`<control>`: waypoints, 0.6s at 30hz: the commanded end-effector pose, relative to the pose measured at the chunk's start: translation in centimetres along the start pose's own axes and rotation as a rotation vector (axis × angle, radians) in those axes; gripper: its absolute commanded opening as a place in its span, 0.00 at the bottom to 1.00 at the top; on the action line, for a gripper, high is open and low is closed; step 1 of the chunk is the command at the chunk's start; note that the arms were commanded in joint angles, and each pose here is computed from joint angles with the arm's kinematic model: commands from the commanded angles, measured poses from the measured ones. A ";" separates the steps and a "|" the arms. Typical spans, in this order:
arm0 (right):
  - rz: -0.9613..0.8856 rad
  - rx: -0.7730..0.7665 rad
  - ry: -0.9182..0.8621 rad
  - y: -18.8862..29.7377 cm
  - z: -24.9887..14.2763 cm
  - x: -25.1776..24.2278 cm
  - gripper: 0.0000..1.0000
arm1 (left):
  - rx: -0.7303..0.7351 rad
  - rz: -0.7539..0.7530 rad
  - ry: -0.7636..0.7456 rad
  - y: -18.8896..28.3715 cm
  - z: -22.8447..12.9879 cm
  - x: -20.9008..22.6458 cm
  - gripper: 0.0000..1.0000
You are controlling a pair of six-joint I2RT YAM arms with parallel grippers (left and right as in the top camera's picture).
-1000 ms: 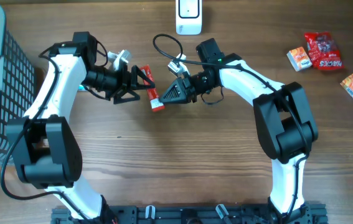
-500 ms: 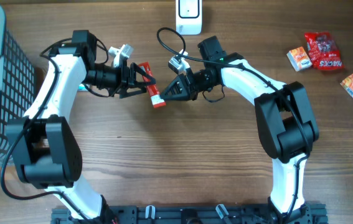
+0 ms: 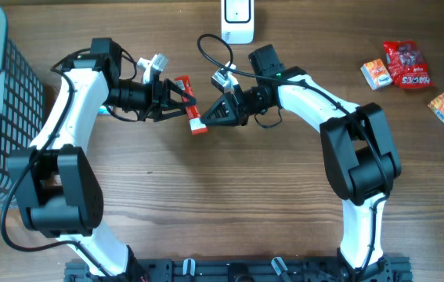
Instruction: Scan the item barcode
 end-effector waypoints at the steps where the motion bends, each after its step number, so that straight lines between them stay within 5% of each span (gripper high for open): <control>1: 0.057 0.023 -0.019 0.2 -0.2 1.1 0.04 | 0.005 -0.027 -0.004 -0.3 0.1 0.1 0.46; 11: 0.055 0.026 -0.038 0.2 0.2 1.3 0.04 | 0.005 -0.027 -0.004 -0.3 0.1 0.1 0.42; 18: 0.050 0.033 -0.059 0.2 1.1 1.9 0.04 | 0.005 -0.027 -0.004 -0.3 0.1 0.1 0.55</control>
Point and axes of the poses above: each gripper's point midway between its finger pads, its own y axis back along the fingers, its own x axis along the line the jaws close on, z = x × y, the point moved 8 cm from there along y, back along the fingers, and after that the axes turned 8 degrees about -y, right-handed, at the moved point
